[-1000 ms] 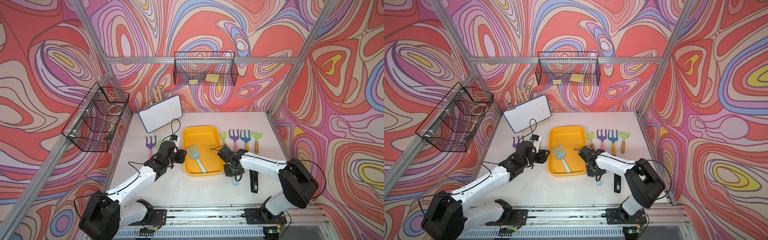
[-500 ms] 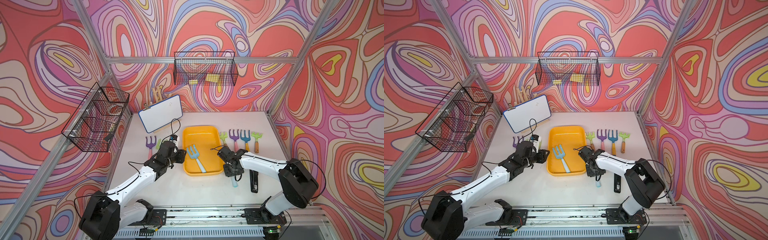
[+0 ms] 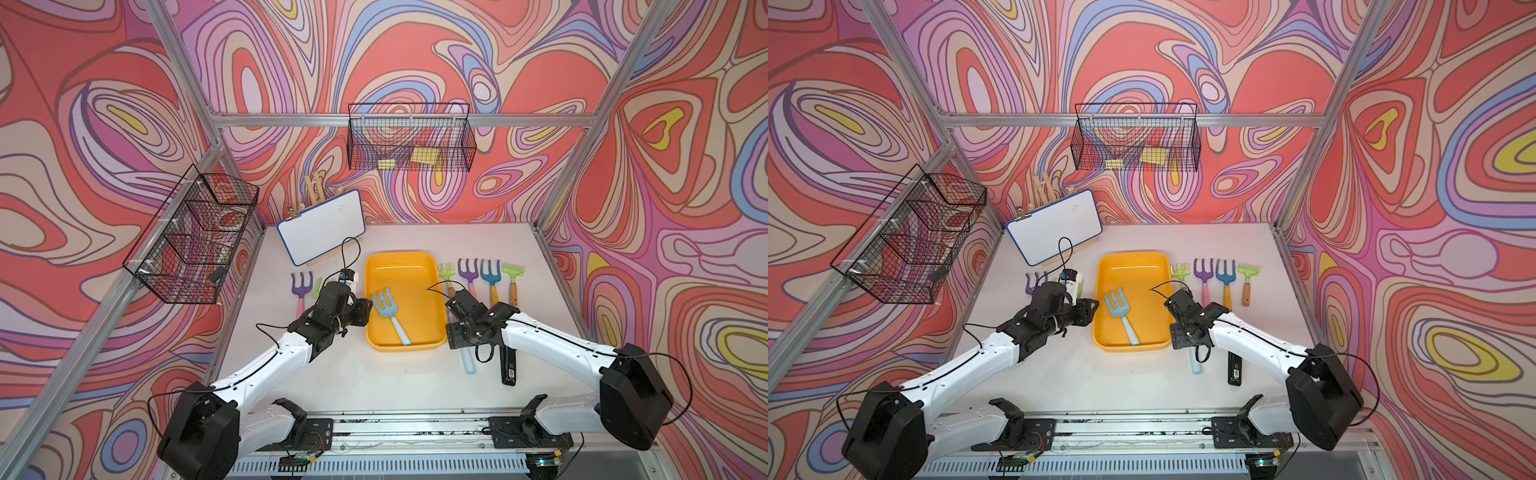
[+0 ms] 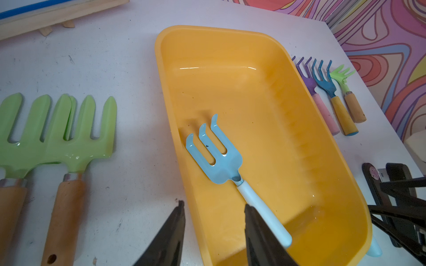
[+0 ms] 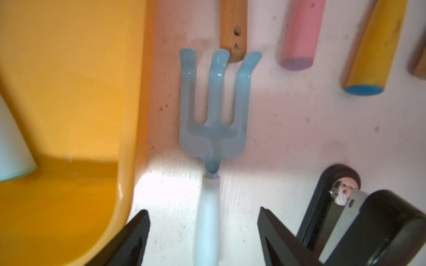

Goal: Take the hand rake out of the storage box
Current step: Place the rake at the center of the board, then pick up the rake from the storage box.

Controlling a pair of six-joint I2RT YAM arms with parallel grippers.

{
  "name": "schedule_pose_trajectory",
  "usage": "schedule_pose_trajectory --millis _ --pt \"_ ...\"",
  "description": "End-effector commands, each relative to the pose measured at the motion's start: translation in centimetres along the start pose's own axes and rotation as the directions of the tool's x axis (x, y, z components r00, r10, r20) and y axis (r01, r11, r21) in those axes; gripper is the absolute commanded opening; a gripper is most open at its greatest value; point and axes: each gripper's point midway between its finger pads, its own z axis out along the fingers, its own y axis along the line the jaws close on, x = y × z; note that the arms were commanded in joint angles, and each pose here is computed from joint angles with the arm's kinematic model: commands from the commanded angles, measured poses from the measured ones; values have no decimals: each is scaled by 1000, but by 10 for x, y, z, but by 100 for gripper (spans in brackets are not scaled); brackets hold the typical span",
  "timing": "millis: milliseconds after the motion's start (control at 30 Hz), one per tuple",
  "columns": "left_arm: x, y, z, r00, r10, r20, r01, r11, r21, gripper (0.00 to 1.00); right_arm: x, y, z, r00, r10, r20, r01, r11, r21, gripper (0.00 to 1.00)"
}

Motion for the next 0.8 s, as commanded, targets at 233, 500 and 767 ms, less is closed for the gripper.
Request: schedule_pose_trajectory --millis 233,500,767 --pt "-4 0 -6 1000 24 20 -24 1000 -14 47 -68 16 -57 955 10 296 21 994 -103 93" --pt "-4 2 -6 1000 24 19 -23 1000 -20 47 -82 74 -59 960 -80 267 162 940 -301 77" --pt "-5 7 -9 999 27 30 -25 998 -49 47 -87 119 -35 946 -215 242 289 900 -328 70"
